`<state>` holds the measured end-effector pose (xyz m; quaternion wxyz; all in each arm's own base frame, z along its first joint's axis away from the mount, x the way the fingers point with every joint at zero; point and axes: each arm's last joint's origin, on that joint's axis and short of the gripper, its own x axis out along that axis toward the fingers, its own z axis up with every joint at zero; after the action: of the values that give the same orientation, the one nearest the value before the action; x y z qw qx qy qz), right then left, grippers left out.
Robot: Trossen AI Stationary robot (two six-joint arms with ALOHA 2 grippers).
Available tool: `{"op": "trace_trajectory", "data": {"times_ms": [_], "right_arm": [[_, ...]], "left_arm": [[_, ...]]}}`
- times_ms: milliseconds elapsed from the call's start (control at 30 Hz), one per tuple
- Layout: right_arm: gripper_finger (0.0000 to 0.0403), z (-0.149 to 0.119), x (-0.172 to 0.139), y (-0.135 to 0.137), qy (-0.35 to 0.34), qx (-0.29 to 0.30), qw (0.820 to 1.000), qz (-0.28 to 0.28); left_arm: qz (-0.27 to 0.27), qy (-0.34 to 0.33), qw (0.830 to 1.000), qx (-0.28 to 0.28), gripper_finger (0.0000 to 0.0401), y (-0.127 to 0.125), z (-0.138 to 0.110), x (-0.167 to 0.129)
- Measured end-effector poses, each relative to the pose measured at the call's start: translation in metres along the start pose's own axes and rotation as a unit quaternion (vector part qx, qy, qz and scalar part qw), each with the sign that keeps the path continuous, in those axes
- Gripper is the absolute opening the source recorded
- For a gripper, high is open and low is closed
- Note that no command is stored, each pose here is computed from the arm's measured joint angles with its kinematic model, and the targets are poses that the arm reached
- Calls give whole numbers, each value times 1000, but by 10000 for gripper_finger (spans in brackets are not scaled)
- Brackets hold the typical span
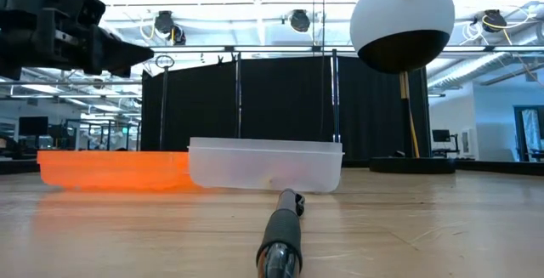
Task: Pick & place school supplies into a supply box
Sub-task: Put the black pen into the supply box
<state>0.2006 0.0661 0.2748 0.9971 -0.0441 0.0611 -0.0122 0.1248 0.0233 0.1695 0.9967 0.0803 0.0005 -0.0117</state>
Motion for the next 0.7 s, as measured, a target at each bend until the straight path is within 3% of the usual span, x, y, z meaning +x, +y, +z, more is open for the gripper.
{"op": "trace_trajectory", "data": {"times_ms": [200,300,400,533,700], "right_arm": [[0,25,60,38,102,31,994,2],[0,35,92,62,141,59,988,-2],[0,41,122,89,176,69,982,3],[0,57,145,125,151,66,986,3],[0,67,145,156,111,77,990,-41]], "left_arm": [[12,27,1000,-4,15,0,-5,0],[10,48,999,20,6,-1,-9,0],[-48,38,996,59,4,-7,-10,-1],[-90,3,993,77,4,-13,-4,-5],[-111,-38,989,90,3,-21,4,-16]]}}
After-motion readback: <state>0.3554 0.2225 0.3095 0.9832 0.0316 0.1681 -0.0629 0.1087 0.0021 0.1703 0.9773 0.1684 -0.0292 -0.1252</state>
